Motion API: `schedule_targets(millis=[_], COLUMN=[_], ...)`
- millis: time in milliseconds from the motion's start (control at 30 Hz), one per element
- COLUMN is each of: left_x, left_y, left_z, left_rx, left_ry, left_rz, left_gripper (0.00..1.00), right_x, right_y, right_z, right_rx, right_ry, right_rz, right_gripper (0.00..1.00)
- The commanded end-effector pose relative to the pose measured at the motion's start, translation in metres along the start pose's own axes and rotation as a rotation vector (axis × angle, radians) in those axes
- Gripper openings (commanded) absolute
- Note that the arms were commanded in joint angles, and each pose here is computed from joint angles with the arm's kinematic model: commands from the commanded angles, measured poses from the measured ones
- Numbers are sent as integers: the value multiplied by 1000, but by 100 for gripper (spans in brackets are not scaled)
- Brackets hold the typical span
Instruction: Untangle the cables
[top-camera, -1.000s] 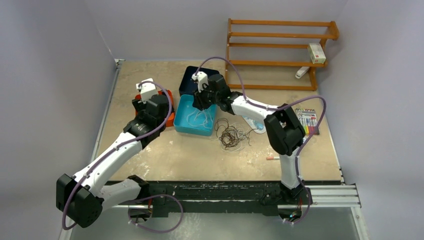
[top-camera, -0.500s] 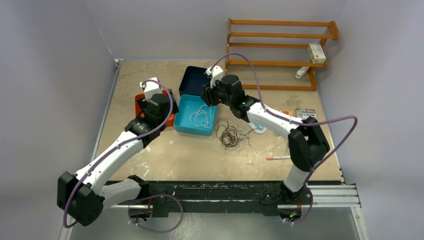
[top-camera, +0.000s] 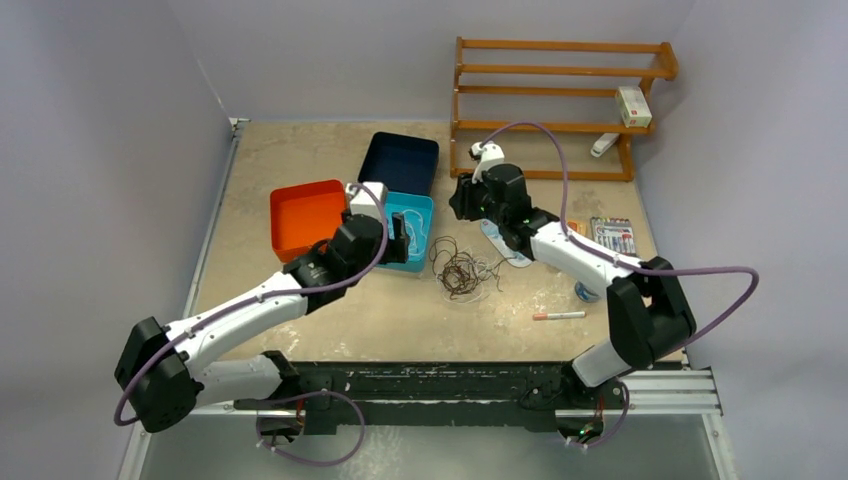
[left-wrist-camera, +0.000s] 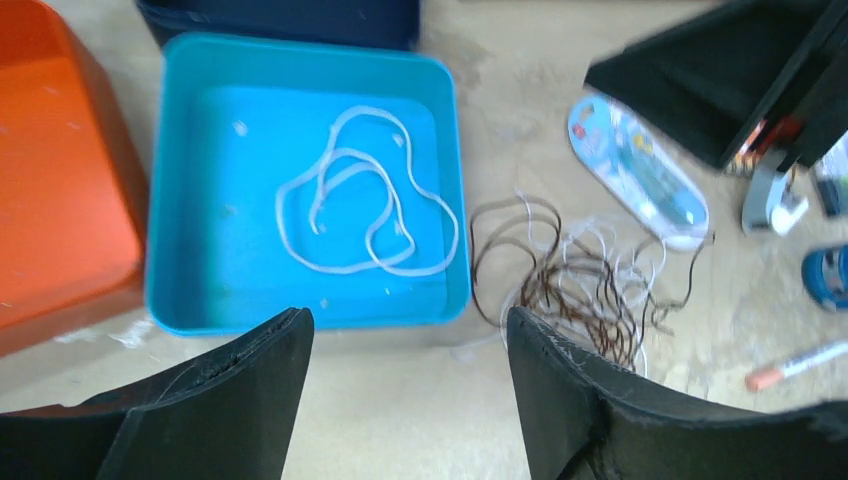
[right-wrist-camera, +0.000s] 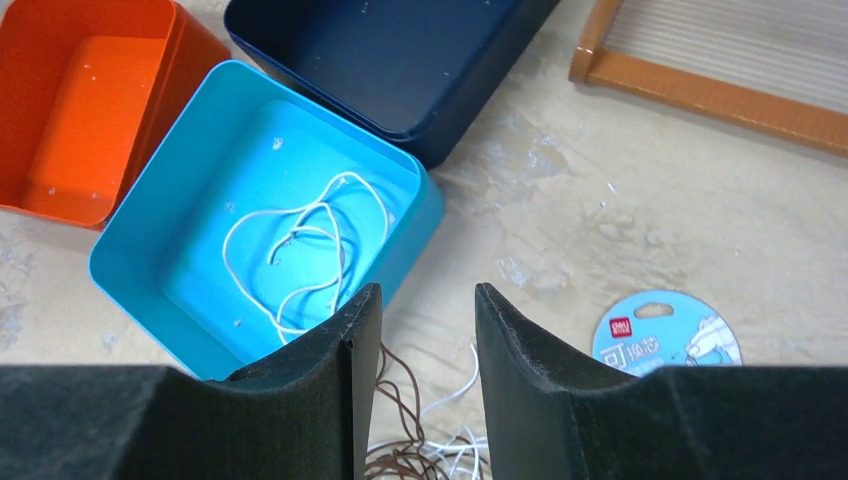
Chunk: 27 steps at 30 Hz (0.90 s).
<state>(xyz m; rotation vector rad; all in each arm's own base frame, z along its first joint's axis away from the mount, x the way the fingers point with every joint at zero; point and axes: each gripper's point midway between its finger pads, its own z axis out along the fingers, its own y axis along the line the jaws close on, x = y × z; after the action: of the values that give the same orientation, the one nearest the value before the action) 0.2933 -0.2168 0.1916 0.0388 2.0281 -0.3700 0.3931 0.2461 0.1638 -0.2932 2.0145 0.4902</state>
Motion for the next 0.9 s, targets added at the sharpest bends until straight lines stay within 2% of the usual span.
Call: schedule_targets(millis=[0, 367, 667, 867], left_x=[40, 99, 124, 131], left_y=[-22, -48, -46, -40], left_z=[3, 16, 34, 47], left_rx=[133, 250, 226, 186], left_ry=[57, 155, 186, 172], left_rz=[-10, 104, 177, 202], left_gripper=[69, 68, 67, 61], right_x=[-25, -20, -23, -24], right_y=[-1, -3, -1, -1], right_z=[-20, -28, -29, -30], right_rx=[4, -3, -13, -15], right_ry=[-85, -96, -102, -103], right_rz=[55, 48, 42, 43], right_gripper=[42, 42, 41, 41])
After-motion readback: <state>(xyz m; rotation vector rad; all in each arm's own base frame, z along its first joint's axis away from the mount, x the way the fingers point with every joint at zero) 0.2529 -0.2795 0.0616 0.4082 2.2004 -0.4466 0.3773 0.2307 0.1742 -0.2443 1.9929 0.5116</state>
